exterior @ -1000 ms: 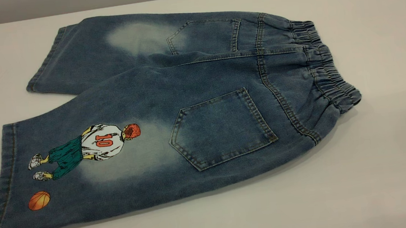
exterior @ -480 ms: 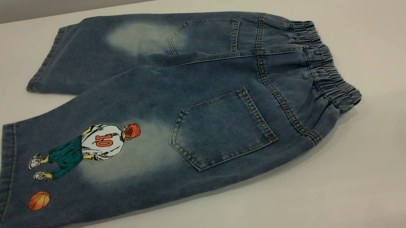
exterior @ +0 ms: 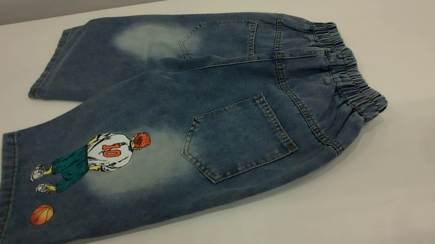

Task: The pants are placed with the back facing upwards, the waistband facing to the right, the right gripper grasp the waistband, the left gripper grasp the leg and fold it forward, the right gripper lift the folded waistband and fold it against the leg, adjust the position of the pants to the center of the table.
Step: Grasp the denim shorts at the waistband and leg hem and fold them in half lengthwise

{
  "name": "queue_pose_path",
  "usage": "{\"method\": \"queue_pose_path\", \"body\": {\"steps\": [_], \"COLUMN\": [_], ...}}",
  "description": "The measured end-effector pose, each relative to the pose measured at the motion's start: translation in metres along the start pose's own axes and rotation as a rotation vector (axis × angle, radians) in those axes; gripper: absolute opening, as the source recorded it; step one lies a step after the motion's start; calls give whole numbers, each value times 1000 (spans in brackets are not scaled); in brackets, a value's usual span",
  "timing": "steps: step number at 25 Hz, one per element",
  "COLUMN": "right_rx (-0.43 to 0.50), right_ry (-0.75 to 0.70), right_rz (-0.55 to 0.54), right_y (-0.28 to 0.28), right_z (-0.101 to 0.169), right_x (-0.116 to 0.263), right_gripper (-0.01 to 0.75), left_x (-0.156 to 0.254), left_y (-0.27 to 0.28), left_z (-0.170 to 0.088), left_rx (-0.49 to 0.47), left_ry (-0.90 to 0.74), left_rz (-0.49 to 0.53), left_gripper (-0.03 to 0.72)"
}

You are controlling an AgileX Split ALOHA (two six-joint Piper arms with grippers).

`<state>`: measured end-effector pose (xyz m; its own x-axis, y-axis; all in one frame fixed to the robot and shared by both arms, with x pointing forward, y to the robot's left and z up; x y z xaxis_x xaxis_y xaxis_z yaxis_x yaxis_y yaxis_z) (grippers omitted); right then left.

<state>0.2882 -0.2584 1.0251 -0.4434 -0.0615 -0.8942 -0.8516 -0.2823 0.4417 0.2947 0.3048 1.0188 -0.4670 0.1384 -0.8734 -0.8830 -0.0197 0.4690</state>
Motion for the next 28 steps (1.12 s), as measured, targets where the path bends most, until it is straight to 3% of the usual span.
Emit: {"method": "queue_pose_path", "body": {"steps": [10,16,21,28], "right_rx": [1,-27,-56,-95], "right_ry": [-39,-115,-192,-244], "right_rz": [-49,-218,-180,-55], "right_y": [4,8,-14,-45], "right_z": [0,3,1,0], "right_x": [-9,-41,-60,-93], "right_gripper": [563,534,531,540], "left_x": [0,-29,-65,-97], "left_y": [-2,-1,-7,-51], "left_z": [-1,2,5,-2], "left_rx": [9,14,21,87], "left_ry": [-2,19,71,184], "left_rz": [10,-36,-80,-21], "left_gripper": [538,538,538,538]}}
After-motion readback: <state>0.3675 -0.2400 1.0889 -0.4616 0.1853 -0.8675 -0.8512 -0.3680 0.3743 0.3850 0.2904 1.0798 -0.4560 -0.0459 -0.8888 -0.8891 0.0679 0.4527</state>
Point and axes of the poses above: a point on each arm's last joint axis where the gripper is mounted, y pointing back along that axis away from the gripper, z along the wrist's bending axis when the last joint is at zero, x = y × z, the point moved 7 cm from there along -y, pointing out along that axis toward the gripper, and after that the axes turned 6 degrees about -y, right-handed, at the moved point
